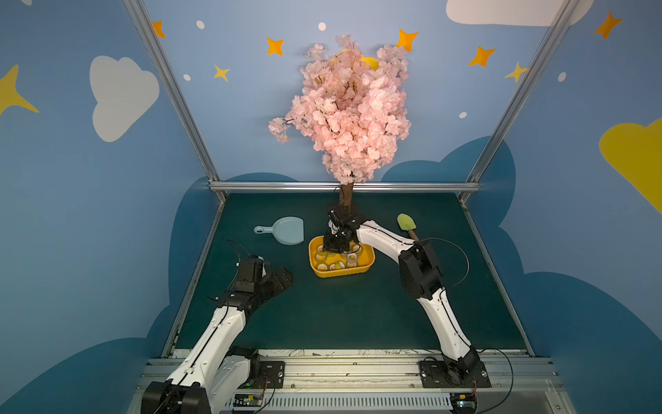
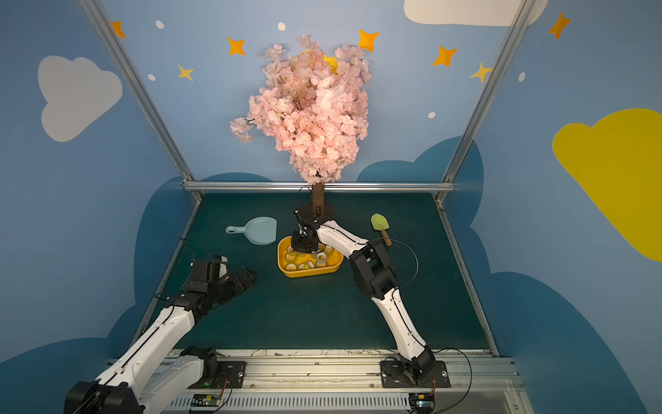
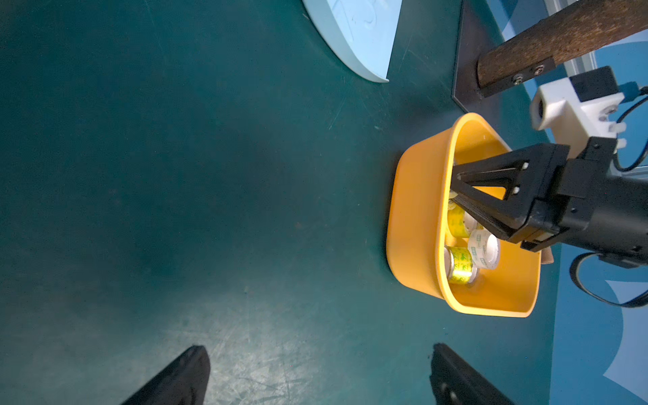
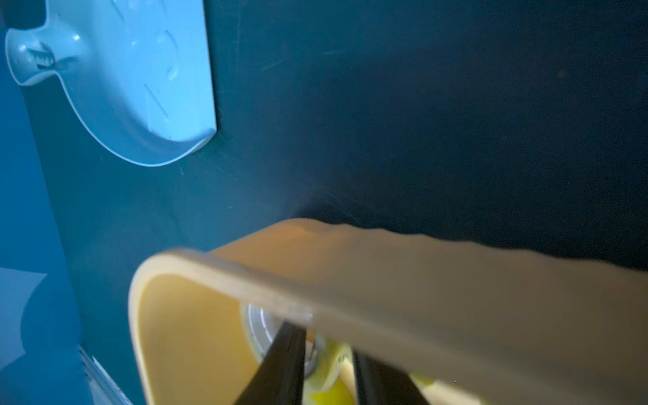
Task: Put the transparent tape into the storage box
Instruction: Place the tape in the storage box, then reset both arms
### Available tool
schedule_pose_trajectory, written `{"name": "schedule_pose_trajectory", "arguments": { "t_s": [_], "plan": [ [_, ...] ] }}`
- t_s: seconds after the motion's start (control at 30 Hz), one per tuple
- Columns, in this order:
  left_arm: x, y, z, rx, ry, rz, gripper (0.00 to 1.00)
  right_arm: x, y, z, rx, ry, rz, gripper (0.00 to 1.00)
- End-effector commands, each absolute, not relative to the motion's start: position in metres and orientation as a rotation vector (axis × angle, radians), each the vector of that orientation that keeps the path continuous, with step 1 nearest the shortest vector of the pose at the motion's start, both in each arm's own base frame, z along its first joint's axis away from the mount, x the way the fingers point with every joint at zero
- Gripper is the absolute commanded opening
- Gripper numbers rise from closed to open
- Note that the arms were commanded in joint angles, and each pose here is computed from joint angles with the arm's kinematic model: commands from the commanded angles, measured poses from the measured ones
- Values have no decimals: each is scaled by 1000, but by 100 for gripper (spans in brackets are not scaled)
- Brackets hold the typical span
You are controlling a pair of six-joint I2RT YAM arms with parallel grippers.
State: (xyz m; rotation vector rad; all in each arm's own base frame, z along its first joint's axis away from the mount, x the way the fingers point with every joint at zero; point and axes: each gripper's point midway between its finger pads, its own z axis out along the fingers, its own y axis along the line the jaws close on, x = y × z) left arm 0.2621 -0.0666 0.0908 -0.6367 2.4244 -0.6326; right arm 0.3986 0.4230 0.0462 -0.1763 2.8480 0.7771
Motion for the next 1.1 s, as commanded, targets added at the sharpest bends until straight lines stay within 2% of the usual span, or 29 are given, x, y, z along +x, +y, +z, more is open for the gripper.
{"name": "schedule_pose_trajectory", "arguments": {
  "t_s": [0.0,0.1,0.37,0.43,0.5,0.53,0.7,0.83,0.93,1.07],
  "plan": [
    [260,-66,90,-605,2428,-617,100,401,427,49,-152,2845,814,39],
    [259,-62,91,-611,2415,-590,100,400,422,60,-153,2813,806,45],
    [258,-52,104,-610,2360,-535,100,394,410,116,-187,2707,823,47],
    [259,-48,109,-605,2342,-504,100,390,403,131,-211,2677,812,50],
    [260,-45,114,-607,2314,-488,100,383,394,145,-240,2647,796,57],
    [260,-44,116,-604,2299,-489,100,379,390,152,-254,2629,794,68],
    [261,-37,128,-568,2248,-437,100,359,356,177,-321,2527,699,97],
    [264,-29,138,-538,2193,-375,100,347,304,184,-288,2458,496,99],
    [268,-24,141,-510,2160,-329,100,342,255,186,-146,2412,318,99],
    [276,-20,140,-442,2135,-264,100,330,201,189,-166,2318,85,98]
  ]
}}
